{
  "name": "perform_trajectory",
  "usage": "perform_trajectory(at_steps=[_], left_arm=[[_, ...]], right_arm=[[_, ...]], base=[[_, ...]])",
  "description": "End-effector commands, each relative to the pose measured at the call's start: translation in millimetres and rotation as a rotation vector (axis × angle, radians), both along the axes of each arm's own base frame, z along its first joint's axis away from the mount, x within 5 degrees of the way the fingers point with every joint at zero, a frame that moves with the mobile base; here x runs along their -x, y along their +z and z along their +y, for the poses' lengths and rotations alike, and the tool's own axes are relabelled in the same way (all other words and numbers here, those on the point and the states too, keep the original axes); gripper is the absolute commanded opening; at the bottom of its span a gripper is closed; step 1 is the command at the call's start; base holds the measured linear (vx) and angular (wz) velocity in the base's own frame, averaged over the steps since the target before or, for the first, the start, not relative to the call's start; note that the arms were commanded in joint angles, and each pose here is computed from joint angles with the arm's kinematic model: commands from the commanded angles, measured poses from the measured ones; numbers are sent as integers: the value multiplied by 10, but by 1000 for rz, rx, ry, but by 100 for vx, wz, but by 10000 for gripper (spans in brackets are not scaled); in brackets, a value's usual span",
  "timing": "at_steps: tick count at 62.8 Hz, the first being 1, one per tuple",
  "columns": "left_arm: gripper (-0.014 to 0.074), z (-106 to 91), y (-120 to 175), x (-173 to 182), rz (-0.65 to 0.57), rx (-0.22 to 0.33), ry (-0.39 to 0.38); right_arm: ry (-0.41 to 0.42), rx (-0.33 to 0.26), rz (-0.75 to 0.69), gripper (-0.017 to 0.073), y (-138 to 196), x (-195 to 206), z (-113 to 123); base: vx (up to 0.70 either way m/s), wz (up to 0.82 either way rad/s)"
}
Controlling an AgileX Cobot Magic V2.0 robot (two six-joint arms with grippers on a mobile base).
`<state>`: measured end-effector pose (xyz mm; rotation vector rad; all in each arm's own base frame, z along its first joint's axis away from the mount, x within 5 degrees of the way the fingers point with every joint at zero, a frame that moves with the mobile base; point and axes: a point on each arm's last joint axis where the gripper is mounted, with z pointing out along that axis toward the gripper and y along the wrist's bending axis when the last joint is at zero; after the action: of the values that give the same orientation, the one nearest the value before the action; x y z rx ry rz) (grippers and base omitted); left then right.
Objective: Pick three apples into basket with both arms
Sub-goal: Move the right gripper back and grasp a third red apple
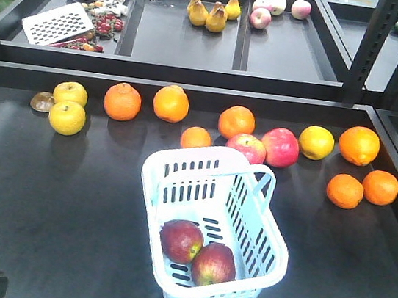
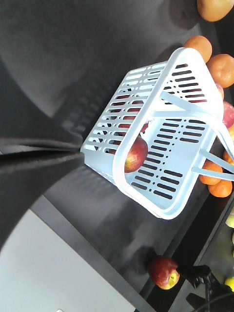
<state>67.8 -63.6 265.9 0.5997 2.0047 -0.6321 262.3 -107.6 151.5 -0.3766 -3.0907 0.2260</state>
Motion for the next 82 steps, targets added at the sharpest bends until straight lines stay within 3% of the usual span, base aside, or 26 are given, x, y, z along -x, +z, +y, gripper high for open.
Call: perform_trajectory(at_steps=[1,34,43,53,62,75,82], left_arm=[[-6,-6,125,-35,-40,65,33],[-6,-6,125,-35,-40,65,33],[-6,-6,125,-35,-40,65,33],[-6,-6,125,-35,-39,65,33],[-6,-6,125,-35,-39,65,33],[-6,-6,125,-35,-39,65,33],[-6,-6,125,-35,-39,65,33]], right_arm=[[18,34,-51,687,54,-78,-61],[40,-8,53,610,-432,-141,-82],[29,-12,33,476,-371,-144,-72],[10,-21,-74,195,-81,-155,-23],[62,-110,-231,-15,332,-124,125],[146,-321,-469,-6,971,55,468],[291,-458,-570,-4,1250,165,751]], base=[[0,0],[0,0],[0,0],[0,0],[0,0],[0,0],[0,0]])
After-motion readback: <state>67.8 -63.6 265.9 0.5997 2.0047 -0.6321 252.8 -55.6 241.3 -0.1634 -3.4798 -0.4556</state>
